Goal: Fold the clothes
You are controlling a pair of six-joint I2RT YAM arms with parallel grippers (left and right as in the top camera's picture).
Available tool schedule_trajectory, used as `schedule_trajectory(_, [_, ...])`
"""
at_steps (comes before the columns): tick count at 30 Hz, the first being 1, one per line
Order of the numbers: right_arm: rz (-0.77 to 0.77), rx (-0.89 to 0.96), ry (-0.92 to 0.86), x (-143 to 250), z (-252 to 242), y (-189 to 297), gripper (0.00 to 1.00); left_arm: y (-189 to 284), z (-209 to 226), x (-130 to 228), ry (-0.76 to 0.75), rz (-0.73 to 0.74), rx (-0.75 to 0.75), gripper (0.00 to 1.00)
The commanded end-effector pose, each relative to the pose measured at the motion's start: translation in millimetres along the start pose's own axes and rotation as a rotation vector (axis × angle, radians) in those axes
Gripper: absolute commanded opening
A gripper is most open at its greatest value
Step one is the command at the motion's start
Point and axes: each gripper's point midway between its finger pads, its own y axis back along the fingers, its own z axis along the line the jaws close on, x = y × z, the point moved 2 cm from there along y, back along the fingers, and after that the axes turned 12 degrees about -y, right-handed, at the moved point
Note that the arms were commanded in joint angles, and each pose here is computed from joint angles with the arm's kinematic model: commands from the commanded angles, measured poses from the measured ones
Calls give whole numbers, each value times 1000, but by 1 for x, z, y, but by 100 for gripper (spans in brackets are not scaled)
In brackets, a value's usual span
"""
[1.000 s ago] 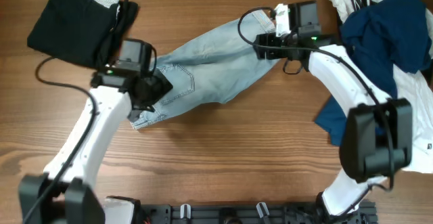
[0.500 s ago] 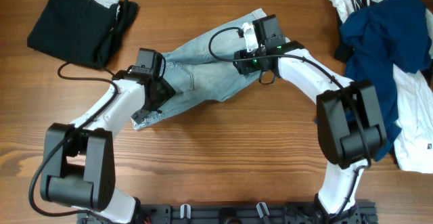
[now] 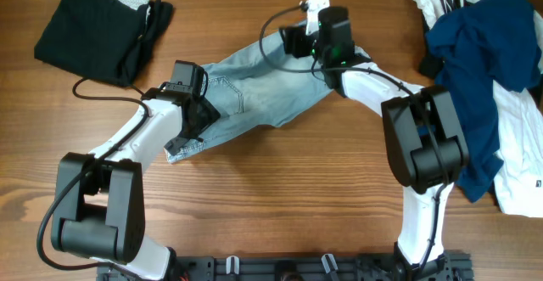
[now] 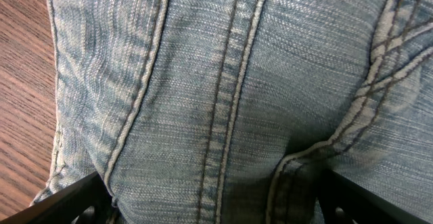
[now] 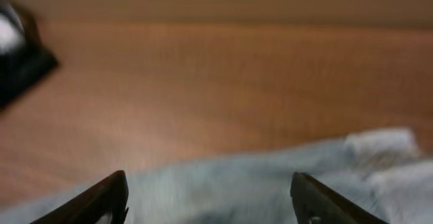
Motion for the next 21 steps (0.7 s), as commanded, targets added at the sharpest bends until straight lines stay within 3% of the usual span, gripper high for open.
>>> schedule_trajectory(1, [-2, -16, -57, -33, -3, 0, 79, -8, 0, 5, -15, 20, -10, 99])
schedule_trajectory(3, [71, 22, -41, -37, -10, 6, 80, -7, 0, 4, -46, 19, -7, 100])
schedule_trajectory(4, [205, 87, -21, -39, -23, 26, 98, 6, 1, 3, -139, 41, -22, 100])
schedule_trajectory(5, [246, 109, -18, -42, -27, 38, 100, 15, 2, 2, -155, 54, -32, 100])
schedule_trajectory(9, [344, 153, -1, -37, -36, 64, 97, 56, 1, -5, -161, 80, -38, 100])
schedule_trajectory(11, [382, 217, 3, -24, -49, 65, 85, 71, 3, -4, -180, 97, -36, 100])
schedule_trajectory(13, [420, 237, 39, -7, -61, 57, 80, 83, -1, -2, -230, 113, -1, 100])
schedule_trajectory(21, [520, 250, 87, 48, -96, 20, 83, 83, -17, -24, -216, 9, 67, 100])
